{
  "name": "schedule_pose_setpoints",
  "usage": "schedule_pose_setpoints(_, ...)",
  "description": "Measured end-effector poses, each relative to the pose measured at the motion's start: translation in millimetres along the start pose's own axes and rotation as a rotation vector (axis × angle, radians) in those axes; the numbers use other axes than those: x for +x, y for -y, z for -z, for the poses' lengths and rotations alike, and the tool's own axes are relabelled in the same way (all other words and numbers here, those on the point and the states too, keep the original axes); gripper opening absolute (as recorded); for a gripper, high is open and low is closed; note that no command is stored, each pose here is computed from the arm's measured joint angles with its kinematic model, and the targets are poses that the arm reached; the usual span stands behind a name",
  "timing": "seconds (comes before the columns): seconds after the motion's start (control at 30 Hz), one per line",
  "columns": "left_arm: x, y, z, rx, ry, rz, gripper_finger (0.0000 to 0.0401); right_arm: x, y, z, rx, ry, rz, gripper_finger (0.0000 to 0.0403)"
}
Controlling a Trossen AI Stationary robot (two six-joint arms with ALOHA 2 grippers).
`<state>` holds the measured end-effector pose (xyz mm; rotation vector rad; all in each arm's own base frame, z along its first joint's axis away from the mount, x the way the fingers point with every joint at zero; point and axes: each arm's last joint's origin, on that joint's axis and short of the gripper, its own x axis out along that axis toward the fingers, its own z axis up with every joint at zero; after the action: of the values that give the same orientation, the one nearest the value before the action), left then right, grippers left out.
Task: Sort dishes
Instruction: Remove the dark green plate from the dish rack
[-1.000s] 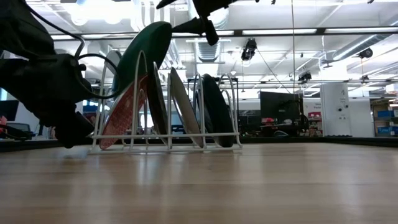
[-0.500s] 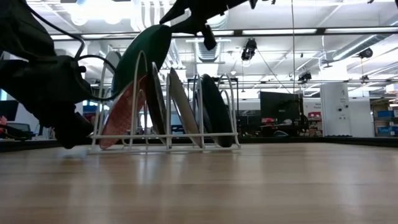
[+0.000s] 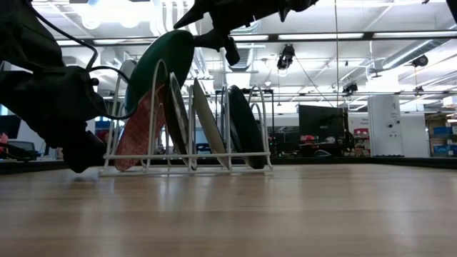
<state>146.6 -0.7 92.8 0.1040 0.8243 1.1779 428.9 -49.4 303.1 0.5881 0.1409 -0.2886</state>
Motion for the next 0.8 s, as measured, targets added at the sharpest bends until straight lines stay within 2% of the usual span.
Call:
schedule_pose_setpoints(0.2,0,1,0,-0.006,0.003,0.002,0.0000,1,2,0,0.009,0.005,0.004,0.0242)
schedule_pose_setpoints(0.47,0,1,0,-0.002,0.008,0.003,0.0000,10,8,4,0.044,0.014,-0.003,0.0274)
schedule_pose_setpoints(0.63,0,1,-1,-0.002,0.011,0.002,0.0000,10,8,2,0.040,0.027,-0.013,0.0265)
schedule_pose_setpoints(0.8,0,1,-1,-0.004,0.012,0.003,0.0000,10,6,-1,0.018,0.060,-0.033,0.0215)
